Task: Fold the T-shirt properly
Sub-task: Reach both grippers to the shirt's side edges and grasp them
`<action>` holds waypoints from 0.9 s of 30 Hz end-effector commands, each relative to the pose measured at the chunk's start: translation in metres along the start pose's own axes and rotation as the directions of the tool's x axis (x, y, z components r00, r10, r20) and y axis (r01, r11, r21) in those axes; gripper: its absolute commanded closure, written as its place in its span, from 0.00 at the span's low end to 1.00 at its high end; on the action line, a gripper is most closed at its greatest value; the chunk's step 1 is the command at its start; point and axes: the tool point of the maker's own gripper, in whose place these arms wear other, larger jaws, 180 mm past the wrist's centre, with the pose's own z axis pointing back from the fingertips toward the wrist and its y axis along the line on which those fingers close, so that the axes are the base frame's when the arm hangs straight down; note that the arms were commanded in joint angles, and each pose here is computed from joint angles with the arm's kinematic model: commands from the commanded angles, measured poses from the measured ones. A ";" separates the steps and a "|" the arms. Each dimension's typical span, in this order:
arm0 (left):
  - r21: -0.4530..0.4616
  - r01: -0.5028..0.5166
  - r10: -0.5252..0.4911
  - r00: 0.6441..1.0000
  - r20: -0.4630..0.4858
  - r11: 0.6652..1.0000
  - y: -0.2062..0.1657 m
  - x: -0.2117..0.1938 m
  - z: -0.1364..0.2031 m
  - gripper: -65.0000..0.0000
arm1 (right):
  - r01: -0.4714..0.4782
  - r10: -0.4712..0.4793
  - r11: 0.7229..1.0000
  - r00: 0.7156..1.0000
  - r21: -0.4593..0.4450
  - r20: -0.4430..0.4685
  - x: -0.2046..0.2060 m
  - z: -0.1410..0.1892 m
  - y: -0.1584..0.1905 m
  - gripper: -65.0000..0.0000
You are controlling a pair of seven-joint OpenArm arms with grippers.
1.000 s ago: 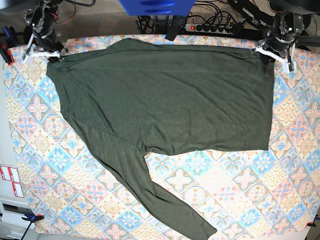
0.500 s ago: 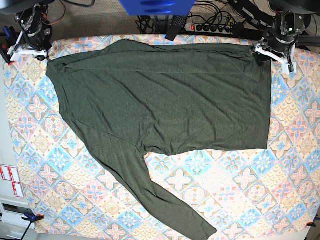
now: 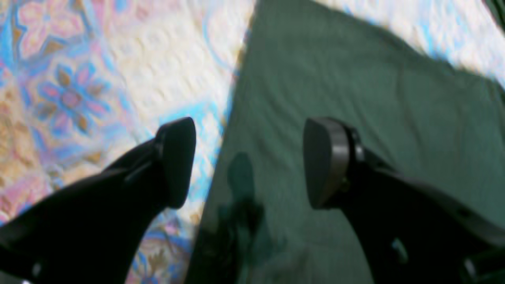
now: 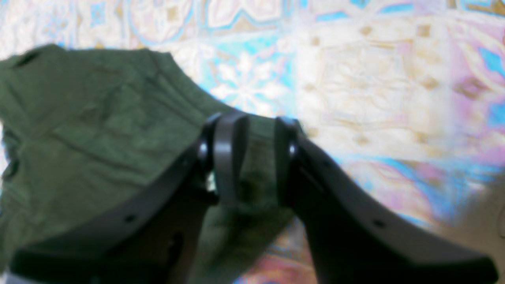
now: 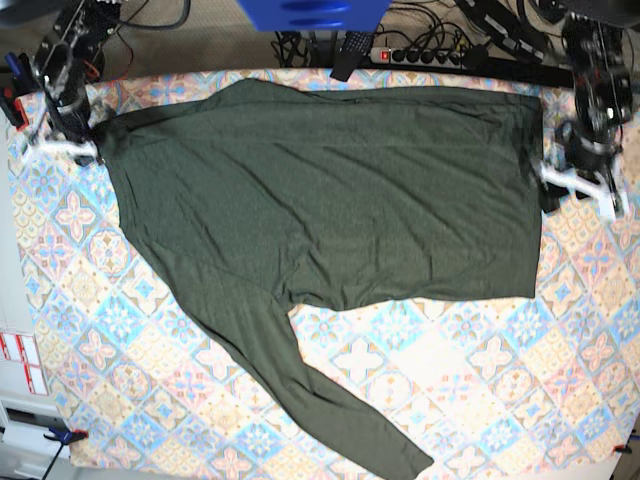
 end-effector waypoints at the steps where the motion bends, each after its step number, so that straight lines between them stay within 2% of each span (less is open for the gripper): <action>1: -0.007 -0.025 0.025 0.999 0.021 1.000 -0.004 0.028 -0.015 0.35 | -0.021 0.018 0.997 0.999 0.067 0.046 0.018 -0.005 0.026 0.76; 8: -0.035 -0.144 0.145 0.989 0.014 0.989 -0.015 0.074 -0.062 0.35 | -0.064 0.055 0.981 0.997 0.184 0.055 0.025 -0.023 0.085 0.76; 11: -0.040 -0.160 0.160 0.987 -0.001 0.986 -0.022 0.084 -0.081 0.35 | -0.136 0.125 0.971 0.990 0.197 0.066 0.025 -0.028 0.105 0.76; 17: 0.023 -0.184 0.185 0.982 -0.025 0.983 -0.017 0.088 -0.112 0.35 | -0.286 0.275 0.933 0.958 0.218 0.080 0.019 -0.036 0.142 0.76; 22: 0.061 -0.097 0.098 0.995 -0.023 0.993 -0.024 0.080 -0.138 0.35 | -0.364 0.351 0.904 0.931 0.224 0.095 0.016 -0.039 0.161 0.76; 27: 0.080 -0.065 0.069 0.996 -0.052 0.995 -0.027 0.060 -0.157 0.35 | -0.372 0.360 0.902 0.928 0.217 0.095 0.015 -0.040 0.160 0.76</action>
